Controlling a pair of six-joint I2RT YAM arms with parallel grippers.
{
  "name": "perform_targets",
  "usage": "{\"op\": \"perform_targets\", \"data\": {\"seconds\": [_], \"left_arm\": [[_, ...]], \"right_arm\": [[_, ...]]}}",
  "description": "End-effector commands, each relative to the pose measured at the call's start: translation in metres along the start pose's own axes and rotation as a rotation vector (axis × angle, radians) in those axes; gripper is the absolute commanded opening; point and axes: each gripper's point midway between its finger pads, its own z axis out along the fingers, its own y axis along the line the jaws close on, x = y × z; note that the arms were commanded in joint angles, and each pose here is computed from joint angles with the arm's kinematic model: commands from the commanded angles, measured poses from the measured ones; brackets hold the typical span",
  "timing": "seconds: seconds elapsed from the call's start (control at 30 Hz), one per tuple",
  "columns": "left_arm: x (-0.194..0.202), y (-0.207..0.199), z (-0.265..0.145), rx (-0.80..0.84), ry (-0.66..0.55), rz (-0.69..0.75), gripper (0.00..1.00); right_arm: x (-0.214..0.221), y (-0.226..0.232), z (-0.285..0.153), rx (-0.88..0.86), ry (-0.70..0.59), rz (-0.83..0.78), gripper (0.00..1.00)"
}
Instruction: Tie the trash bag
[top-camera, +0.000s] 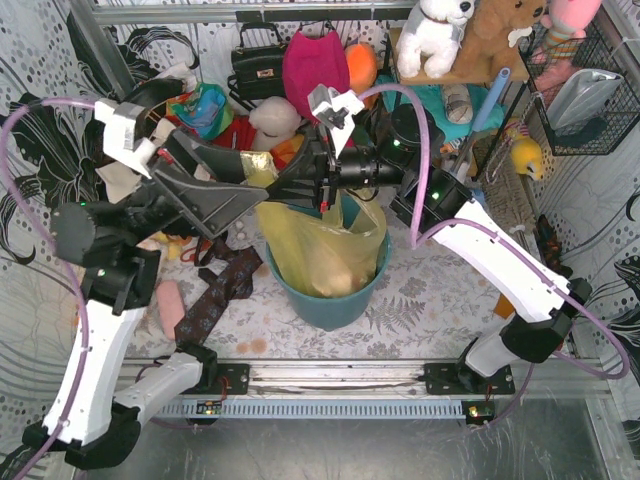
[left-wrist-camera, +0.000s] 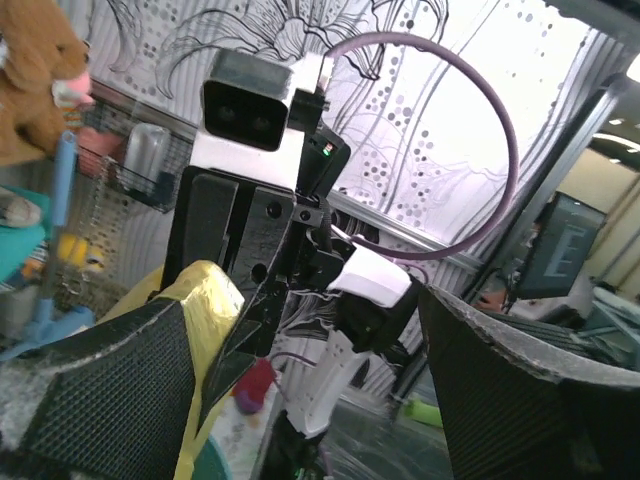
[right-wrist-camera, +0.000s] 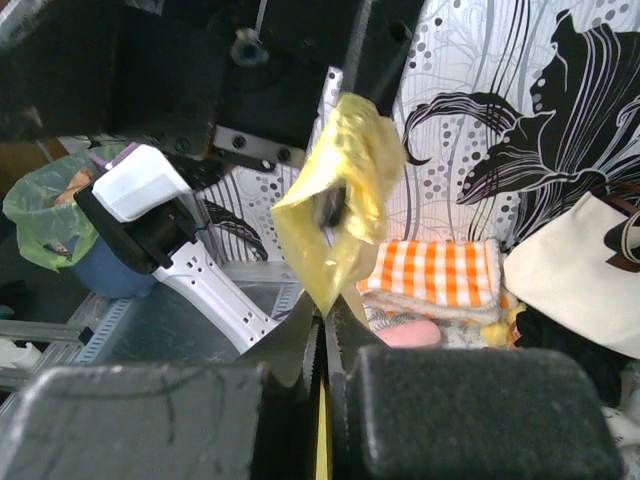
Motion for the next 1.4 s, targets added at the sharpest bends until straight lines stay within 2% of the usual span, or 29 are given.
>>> {"op": "perform_targets", "data": {"seconds": [0.0,0.17,0.3,0.53,0.73,0.9,1.1,1.37], "left_arm": [[-0.017,-0.016,-0.013,-0.116,-0.016,0.193,0.92],[-0.02,-0.019,-0.031,-0.214,-0.024,0.312,0.99],[-0.001,-0.004,-0.039,-0.217,-0.005,0.327,0.99],[0.027,0.004,-0.038,-0.039,-0.024,0.341,1.0],[0.037,0.018,-0.033,0.041,-0.054,0.321,0.96],[0.04,0.001,-0.031,0.189,-0.083,0.297,0.95],[0.056,-0.008,-0.029,0.328,-0.038,0.225,0.91],[0.08,0.0,-0.014,0.384,0.052,0.147,0.89]], "right_arm": [[-0.029,0.017,-0.011,0.015,-0.068,-0.078,0.0],[-0.03,0.018,-0.015,0.034,-0.069,-0.089,0.0],[-0.033,0.022,-0.018,0.035,-0.077,-0.094,0.0],[-0.037,0.025,-0.02,0.035,-0.085,-0.09,0.0],[-0.037,0.023,-0.019,0.04,-0.089,-0.087,0.0],[-0.037,0.022,-0.018,0.04,-0.092,-0.08,0.0],[-0.039,0.022,-0.018,0.04,-0.097,-0.076,0.0],[-0.04,0.024,-0.016,0.031,-0.101,-0.068,0.0]]}}
